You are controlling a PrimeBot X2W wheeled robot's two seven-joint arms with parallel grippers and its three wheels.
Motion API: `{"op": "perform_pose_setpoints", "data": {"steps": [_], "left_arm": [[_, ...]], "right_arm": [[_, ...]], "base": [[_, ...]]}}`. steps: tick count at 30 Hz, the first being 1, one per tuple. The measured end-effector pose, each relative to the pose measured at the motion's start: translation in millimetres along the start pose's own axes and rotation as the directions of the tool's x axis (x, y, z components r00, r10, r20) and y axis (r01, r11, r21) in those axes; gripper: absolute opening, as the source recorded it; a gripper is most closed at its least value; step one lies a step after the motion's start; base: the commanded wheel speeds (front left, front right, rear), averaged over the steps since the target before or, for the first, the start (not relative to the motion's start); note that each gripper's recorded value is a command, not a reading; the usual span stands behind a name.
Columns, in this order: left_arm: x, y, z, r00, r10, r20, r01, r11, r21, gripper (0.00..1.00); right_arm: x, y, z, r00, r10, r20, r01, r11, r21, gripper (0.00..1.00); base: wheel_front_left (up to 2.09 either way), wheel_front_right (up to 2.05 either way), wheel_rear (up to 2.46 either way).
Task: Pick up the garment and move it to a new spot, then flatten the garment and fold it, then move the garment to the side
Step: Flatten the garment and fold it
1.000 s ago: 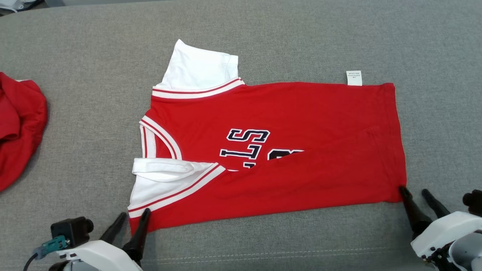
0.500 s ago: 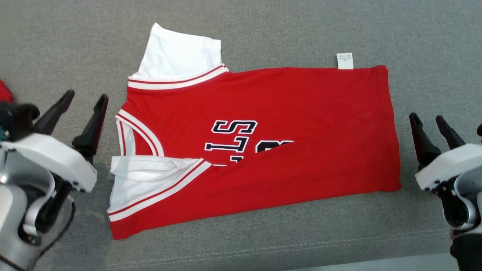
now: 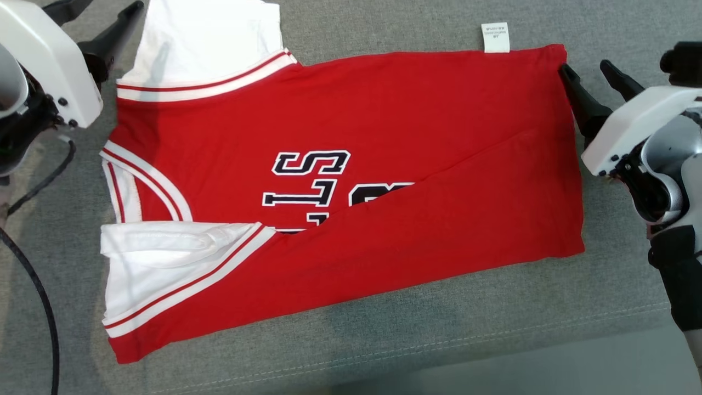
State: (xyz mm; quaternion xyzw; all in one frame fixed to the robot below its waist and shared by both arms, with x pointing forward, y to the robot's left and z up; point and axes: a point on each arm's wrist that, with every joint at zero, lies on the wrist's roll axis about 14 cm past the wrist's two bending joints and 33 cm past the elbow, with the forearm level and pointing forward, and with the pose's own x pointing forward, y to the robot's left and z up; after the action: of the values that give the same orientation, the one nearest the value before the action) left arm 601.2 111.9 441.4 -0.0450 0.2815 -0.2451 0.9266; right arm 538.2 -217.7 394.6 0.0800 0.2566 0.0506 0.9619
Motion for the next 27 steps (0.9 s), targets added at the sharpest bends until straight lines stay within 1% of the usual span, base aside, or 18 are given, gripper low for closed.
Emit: {"op": "perform_pose_setpoints", "data": {"steps": [8,12,17,22,27], "left_arm": [[38.1,7.9,-14.0,0.994,-0.01,-0.108,0.01,1.0,-0.004,1.0],[52.2,7.3,-16.8,0.992,-0.02,-0.126,0.02,1.0,-0.005,1.0],[67.9,4.2,-27.8,0.987,-0.046,-0.153,0.041,0.999,-0.033,1.0],[74.8,8.5,-39.8,0.981,-0.044,-0.187,0.037,0.999,-0.04,1.0],[79.2,9.3,-35.6,0.985,-0.045,-0.169,0.04,0.999,-0.035,1.0]], "right_arm": [[19.4,1.0,-6.0,0.998,0.018,-0.058,-0.019,0.999,-0.031,1.0],[25.2,2.5,-6.5,0.997,0.026,-0.071,-0.03,0.998,-0.048,1.0],[31.9,6.6,-8.4,0.995,0.043,-0.086,-0.049,0.997,-0.065,1.0],[35.3,11.6,-8.5,0.994,0.064,-0.087,-0.071,0.995,-0.074,1.0],[35.6,18.6,-6.7,0.992,0.089,-0.086,-0.096,0.992,-0.083,1.0]], "base": [[0.0,0.0,0.0],[0.0,0.0,0.0],[0.0,0.0,0.0],[0.0,0.0,0.0],[0.0,0.0,0.0]]}}
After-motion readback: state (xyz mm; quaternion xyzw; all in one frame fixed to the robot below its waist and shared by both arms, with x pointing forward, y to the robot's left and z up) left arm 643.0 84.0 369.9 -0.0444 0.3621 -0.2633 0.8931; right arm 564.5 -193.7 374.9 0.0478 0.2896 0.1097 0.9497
